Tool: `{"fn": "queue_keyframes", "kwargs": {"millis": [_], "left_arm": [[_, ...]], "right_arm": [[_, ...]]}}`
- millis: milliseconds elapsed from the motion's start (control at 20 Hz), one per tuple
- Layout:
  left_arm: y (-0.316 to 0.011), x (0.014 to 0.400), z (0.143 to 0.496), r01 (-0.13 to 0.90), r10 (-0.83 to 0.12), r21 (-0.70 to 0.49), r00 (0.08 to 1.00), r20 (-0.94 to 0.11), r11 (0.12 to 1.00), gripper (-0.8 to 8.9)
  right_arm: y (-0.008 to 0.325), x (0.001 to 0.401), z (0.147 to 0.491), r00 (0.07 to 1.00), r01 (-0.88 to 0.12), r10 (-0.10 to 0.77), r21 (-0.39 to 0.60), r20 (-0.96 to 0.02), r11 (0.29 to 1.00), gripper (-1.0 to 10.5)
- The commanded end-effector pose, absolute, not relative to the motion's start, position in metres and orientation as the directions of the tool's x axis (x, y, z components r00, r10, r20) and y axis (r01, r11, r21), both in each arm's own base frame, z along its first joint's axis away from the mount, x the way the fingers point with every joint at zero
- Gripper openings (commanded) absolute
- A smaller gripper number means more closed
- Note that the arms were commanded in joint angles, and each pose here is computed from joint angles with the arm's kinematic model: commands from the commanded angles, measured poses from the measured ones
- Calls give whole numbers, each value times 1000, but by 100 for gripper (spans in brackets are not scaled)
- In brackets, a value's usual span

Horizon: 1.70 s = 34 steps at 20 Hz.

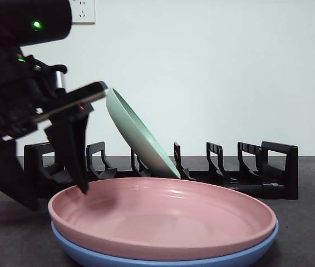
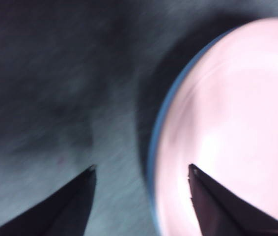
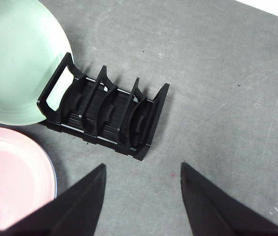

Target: Place the plate

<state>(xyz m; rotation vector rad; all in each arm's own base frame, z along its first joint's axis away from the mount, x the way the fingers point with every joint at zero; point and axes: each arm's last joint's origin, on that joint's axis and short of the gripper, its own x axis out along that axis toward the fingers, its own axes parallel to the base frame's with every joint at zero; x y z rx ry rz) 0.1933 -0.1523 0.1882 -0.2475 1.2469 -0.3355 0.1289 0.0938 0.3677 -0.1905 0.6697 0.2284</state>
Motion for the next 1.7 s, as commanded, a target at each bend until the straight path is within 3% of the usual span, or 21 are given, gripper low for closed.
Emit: {"fn": "queue_keyframes", "kwargs": {"millis": [50,300,450,550,700,850,1100,1450,1700], "left_arm": [[-144,196,218,171,-409,-372,355,-840,912,317],[-92,182,286,215,-371,-302,525,-766,929,313],[-57,168,321,168,-211,-133,656,-725,977,313],[-36,163,336,109,-129,-75,697,-705,991,313],[-18,160,345,9,-54,-67,704,-708,998,313],[-16,160,345,-19,-44,-80,702,-711,997,313],[-16,160,345,-22,-44,-83,702,-711,996,313],[-16,160,345,-25,-44,-86,704,-709,996,313],[-16,161,346,-24,-44,-87,707,-706,996,313]], "right_arm": [[97,130,372,756,-301,188,-77,-628,951,242],[102,133,370,721,-353,244,-40,-648,935,242],[113,142,368,697,-417,315,-7,-644,909,242],[124,152,366,665,-478,400,51,-631,877,242],[146,173,359,605,-550,500,129,-620,825,242],[174,201,357,502,-593,558,207,-661,778,242],[223,248,363,375,-609,571,270,-730,745,242],[275,287,351,350,-602,577,295,-737,742,242],[290,301,325,323,-590,557,297,-765,751,241]]}}
